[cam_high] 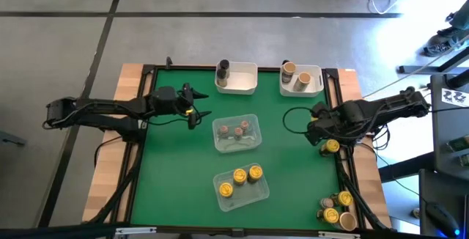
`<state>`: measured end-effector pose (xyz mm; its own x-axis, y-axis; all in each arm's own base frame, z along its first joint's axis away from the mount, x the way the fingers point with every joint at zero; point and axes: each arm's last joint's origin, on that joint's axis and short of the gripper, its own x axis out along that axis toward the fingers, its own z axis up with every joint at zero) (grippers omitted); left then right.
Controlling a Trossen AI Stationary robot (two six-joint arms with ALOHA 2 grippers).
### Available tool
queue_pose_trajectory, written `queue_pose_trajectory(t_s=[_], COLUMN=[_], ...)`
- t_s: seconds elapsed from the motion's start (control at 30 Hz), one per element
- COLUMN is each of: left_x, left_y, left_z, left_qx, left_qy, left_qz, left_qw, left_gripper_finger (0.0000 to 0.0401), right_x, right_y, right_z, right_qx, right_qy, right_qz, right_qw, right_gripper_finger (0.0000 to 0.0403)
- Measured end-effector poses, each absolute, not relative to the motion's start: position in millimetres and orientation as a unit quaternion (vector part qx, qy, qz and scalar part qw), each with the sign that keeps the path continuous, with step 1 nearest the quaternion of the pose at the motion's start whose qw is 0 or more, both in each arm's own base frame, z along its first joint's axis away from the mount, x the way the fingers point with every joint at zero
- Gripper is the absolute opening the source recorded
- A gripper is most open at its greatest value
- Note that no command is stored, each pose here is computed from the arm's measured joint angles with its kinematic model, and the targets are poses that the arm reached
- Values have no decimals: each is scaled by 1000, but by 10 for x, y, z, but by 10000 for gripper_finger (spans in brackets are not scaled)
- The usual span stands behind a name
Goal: Sort spices by type
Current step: Put the middle right yellow seasoning bottle into the bottom transparent bin
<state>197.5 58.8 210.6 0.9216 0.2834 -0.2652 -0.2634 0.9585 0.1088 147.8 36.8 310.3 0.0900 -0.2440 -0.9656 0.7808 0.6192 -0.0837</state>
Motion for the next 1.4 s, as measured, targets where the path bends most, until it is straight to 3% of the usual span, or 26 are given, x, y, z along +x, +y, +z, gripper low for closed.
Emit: queue_pose_trajectory(t_s=[0.17,0.37,0.53,0.8,0.93,1.3,1.4], left_x=[1997,1990,1927,1957,1955,1955,1954], left_y=[593,592,574,582,582,582,582], left_z=[2212,2170,1984,2197,2162,2152,2150], left_qx=[74,51,49,120,115,125,123], left_qy=[90,105,138,38,56,62,63], left_qz=[141,141,138,145,143,141,141], left_qw=[983,983,980,981,982,980,980], left_gripper_finger=[314,314,314,314,314,314,314], right_x=[1472,1395,1363,1438,1432,1520,1511], right_y=[384,435,455,481,479,497,506], right_z=[3019,2743,2636,2601,2570,2486,2396], right_qx=[243,291,315,329,314,292,306], right_qy=[591,676,702,694,708,713,718], right_qz=[-355,-329,-321,-310,-339,-363,-383], right_qw=[683,592,552,560,534,524,494], right_gripper_finger=[296,344,382,397,397,397,397])
